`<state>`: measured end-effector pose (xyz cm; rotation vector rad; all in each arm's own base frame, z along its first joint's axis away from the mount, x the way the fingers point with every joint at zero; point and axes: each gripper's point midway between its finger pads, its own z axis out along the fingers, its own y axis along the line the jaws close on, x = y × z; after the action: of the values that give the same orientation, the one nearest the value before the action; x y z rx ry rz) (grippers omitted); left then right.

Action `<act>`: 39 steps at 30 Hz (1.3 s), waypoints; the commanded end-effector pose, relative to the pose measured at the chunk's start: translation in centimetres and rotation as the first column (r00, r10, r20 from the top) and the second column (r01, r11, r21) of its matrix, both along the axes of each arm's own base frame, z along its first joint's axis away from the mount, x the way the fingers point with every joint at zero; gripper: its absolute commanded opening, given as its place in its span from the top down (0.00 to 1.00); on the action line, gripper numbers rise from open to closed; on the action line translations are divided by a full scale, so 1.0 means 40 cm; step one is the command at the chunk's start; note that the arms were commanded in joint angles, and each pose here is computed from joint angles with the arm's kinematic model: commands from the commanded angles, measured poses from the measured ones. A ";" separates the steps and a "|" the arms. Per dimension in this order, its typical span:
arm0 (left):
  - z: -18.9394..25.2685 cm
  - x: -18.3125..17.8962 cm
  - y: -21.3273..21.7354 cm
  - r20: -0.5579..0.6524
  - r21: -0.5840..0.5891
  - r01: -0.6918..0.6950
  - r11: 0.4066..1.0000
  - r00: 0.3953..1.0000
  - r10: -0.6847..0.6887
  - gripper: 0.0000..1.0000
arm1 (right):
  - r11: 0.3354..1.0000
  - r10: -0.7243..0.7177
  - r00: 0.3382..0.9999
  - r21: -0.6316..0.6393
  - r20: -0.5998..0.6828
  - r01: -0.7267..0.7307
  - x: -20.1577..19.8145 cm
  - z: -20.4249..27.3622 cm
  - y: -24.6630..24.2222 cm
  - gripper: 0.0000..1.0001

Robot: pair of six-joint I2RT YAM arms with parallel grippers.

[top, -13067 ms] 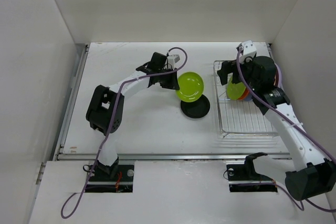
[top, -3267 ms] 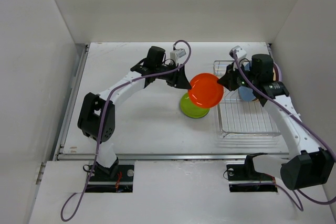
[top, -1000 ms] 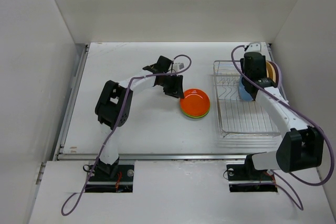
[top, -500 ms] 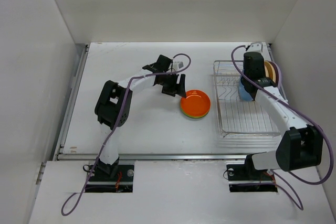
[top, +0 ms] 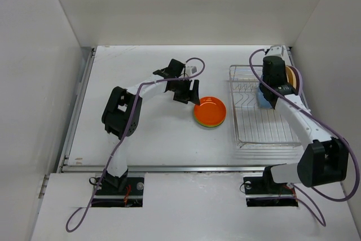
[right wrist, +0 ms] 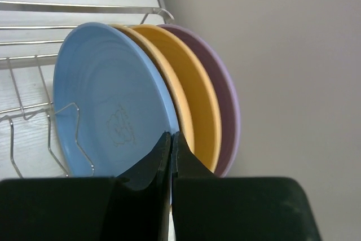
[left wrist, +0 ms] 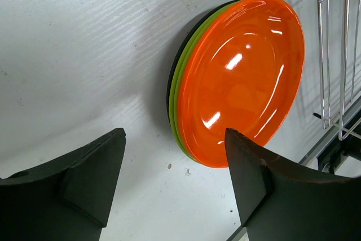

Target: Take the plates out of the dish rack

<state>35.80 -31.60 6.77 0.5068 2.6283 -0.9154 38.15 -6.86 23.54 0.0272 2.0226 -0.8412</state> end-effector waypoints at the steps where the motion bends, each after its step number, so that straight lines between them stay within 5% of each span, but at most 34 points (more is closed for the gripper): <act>1: 0.127 0.024 -0.012 0.107 -0.057 0.009 0.998 0.994 -0.003 0.32 | 0.999 -0.044 0.982 -0.006 0.181 0.046 -0.015 0.122 -0.020 1.00; 20: 0.132 0.025 -0.013 0.107 -0.057 0.009 0.998 0.994 -0.003 0.32 | 0.999 -0.038 0.909 0.002 0.415 0.040 -0.092 0.278 -0.016 1.00; 30: 0.143 0.024 -0.013 0.115 -0.061 0.010 0.998 0.993 -0.003 0.32 | 1.000 -0.002 0.919 0.011 0.395 -0.002 -0.080 0.256 0.005 1.00; 39: 0.229 0.003 -0.040 0.167 -0.163 0.085 0.983 0.984 -0.058 0.32 | 0.921 0.231 0.864 0.186 0.447 -0.343 -0.077 0.278 0.144 1.00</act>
<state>35.78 -31.95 8.23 0.5205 2.5988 -0.9472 34.79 -4.26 31.56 0.0743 1.7352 -0.5706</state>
